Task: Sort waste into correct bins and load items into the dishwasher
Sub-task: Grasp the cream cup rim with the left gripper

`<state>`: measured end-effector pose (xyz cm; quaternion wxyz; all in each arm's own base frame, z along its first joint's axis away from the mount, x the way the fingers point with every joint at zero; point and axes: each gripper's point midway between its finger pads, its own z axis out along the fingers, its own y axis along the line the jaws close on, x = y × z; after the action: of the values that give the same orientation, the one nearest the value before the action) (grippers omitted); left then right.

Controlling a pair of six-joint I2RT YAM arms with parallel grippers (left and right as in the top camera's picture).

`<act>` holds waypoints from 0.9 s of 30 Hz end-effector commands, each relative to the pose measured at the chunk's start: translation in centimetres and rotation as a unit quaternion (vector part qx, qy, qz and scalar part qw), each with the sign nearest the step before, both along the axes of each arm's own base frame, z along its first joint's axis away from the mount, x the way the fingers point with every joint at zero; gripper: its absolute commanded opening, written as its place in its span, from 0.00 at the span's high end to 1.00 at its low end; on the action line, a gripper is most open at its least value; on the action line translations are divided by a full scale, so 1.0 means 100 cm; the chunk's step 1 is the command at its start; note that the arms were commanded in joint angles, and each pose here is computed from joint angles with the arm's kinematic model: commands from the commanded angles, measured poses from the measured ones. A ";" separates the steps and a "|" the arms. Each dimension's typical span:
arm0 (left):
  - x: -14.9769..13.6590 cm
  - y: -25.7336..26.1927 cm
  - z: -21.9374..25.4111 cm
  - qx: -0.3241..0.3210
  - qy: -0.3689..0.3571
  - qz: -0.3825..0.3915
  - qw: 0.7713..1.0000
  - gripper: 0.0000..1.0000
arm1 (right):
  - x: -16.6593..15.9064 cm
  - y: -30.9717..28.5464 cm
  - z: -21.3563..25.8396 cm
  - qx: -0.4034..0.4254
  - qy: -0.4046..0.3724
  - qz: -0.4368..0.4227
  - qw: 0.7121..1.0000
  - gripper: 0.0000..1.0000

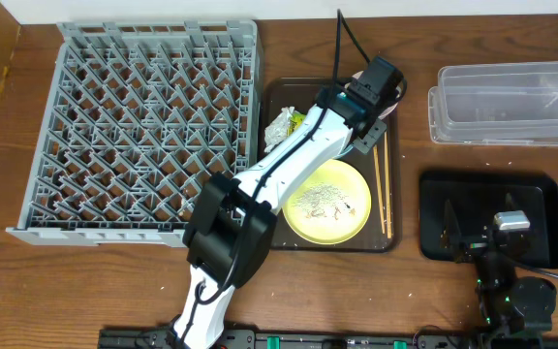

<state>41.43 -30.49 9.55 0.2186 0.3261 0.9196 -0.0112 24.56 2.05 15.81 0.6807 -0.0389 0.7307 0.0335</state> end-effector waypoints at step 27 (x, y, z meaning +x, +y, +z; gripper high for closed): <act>-0.009 -0.014 -0.017 -0.108 0.101 0.044 0.988 0.93 | 0.000 0.002 -0.001 -0.004 0.000 0.004 1.000 0.01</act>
<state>40.55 -31.11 5.95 0.1577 0.2877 0.9406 -0.0871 24.56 2.04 15.81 0.6807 -0.0388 0.7307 0.0333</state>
